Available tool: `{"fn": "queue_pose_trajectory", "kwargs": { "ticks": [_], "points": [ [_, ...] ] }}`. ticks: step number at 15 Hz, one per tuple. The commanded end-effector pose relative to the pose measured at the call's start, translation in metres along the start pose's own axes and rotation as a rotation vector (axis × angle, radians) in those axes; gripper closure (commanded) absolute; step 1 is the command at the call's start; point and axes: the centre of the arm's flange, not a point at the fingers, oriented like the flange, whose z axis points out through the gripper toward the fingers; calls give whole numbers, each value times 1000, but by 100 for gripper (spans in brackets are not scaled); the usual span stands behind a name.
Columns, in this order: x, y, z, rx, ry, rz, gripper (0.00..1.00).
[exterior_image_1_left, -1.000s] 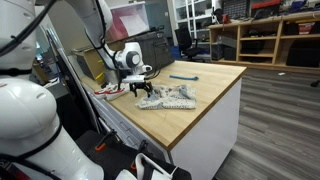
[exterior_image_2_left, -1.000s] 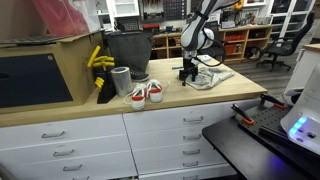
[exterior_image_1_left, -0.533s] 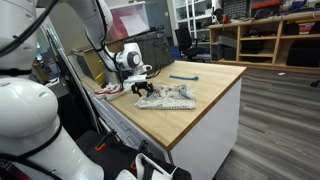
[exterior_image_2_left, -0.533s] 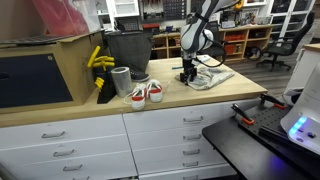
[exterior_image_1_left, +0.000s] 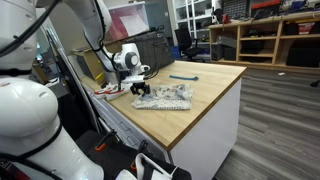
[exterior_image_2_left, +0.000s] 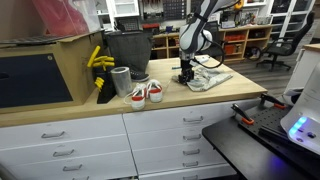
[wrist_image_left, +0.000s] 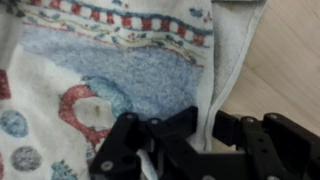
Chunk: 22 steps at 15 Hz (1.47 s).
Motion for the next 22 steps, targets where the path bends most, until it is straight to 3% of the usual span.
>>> {"fn": "queue_pose_trajectory", "kwargs": {
  "ticks": [1, 6, 7, 8, 12, 22],
  "points": [
    [-14, -35, -12, 85, 4, 23, 100],
    [-20, -74, -16, 183, -9, 64, 100],
    [-22, -77, -16, 195, -12, 68, 80],
    [-22, -78, -18, 203, -12, 75, 99],
    [-22, -68, -25, 233, -18, 131, 100],
    [-12, 2, -73, 287, -20, 262, 100]
  ]
}}
